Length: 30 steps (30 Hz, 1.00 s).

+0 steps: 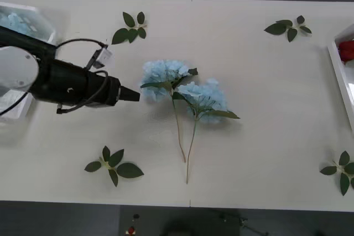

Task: Put the red flowers into the right box and the blue flowers into the left box

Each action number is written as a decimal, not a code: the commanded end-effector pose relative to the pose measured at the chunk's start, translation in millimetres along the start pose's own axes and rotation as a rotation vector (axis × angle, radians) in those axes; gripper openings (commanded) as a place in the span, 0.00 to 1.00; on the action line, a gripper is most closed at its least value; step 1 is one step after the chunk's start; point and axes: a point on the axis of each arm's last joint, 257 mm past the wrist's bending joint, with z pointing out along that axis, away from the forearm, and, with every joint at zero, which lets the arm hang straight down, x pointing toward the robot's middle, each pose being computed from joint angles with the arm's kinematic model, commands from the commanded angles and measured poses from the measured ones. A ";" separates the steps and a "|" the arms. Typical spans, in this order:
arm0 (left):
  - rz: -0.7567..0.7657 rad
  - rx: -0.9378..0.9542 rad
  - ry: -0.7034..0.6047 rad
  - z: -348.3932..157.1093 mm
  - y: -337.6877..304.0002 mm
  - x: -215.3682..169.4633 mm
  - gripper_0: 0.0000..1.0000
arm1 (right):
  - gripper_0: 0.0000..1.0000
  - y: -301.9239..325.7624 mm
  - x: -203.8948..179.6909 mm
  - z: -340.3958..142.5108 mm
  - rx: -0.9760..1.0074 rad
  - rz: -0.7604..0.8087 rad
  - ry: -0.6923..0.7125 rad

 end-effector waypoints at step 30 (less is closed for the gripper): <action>-0.254 -0.419 -0.023 133.7 -5.7 -84.9 0.65 | 0.65 -16.5 9.4 81.1 0.218 -0.047 -0.162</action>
